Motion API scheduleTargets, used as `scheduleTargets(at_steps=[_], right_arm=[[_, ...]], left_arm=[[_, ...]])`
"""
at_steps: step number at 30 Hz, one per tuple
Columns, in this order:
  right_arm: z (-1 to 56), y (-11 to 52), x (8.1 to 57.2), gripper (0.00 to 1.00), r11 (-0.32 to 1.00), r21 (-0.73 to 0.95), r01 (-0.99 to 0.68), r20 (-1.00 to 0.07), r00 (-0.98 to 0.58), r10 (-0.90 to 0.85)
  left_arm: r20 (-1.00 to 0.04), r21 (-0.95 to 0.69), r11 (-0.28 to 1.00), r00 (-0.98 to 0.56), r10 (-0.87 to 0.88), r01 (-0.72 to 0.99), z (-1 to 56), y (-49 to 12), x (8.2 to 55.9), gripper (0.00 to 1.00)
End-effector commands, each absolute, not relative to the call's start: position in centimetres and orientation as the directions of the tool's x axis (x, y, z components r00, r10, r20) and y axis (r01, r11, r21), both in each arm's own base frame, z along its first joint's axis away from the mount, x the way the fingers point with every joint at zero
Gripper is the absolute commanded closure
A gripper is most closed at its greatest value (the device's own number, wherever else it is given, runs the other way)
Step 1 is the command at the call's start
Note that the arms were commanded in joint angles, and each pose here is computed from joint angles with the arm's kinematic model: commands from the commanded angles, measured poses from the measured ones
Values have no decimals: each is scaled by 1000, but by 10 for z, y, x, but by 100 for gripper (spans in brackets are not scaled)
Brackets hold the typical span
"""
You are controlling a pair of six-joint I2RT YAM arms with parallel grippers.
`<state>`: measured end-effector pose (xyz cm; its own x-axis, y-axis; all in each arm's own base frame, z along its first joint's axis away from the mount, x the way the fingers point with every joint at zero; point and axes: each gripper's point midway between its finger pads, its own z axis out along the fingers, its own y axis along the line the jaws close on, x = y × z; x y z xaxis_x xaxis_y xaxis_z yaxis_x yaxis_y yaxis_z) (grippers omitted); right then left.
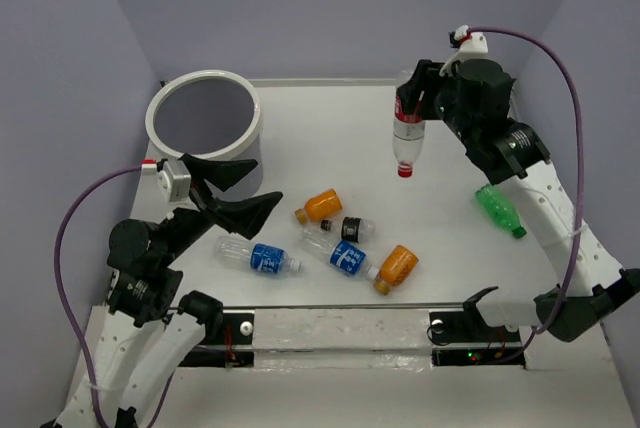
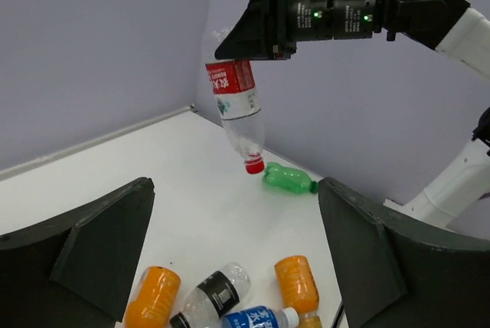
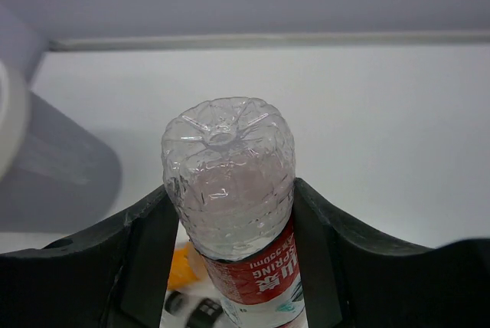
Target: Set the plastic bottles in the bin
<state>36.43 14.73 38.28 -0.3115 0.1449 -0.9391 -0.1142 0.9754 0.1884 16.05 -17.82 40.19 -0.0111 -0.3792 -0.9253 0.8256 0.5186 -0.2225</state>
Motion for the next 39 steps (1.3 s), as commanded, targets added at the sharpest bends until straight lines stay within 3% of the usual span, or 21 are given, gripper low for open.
scheduleTargets(at_steps=[1, 2, 4, 9, 14, 19, 26, 30, 35, 39], right_arm=[[489, 234, 363, 52, 736, 396, -549, -910, -129, 393], [518, 242, 361, 52, 675, 402, -619, -884, -69, 462], [538, 272, 357, 54, 536, 437, -722, -831, -97, 547], [584, 308, 362, 56, 306, 420, -855, -671, -65, 739], [597, 352, 373, 56, 109, 383, -917, -561, -138, 816], [593, 387, 386, 56, 54, 385, -921, -555, -185, 811], [530, 452, 408, 54, 127, 437, -890, -658, -220, 720], [505, 479, 411, 42, 166, 434, -885, -732, -239, 638], [511, 497, 403, 11, 200, 388, -900, -791, -213, 573], [521, 490, 401, 5, 232, 370, -899, -801, -183, 570]], left_arm=[[-889, -216, 579, 87, -449, 786, 426, -161, 162, 1], [-889, -216, 605, 102, -447, 766, 423, -157, 166, 1], [-881, -235, 647, 122, -458, 725, 417, -147, 172, 1], [-881, -240, 696, 150, -449, 677, 415, -135, 177, 1], [-883, -267, 723, 139, -449, 638, 408, -130, 185, 1], [-882, -264, 724, 143, -448, 638, 408, -128, 182, 1], [-878, -262, 736, 162, -450, 624, 411, -123, 179, 1], [-880, -263, 738, 160, -448, 621, 410, -123, 179, 1], [-878, -267, 742, 162, -450, 616, 411, -122, 180, 1], [-877, -267, 746, 166, -450, 610, 411, -120, 180, 1]])
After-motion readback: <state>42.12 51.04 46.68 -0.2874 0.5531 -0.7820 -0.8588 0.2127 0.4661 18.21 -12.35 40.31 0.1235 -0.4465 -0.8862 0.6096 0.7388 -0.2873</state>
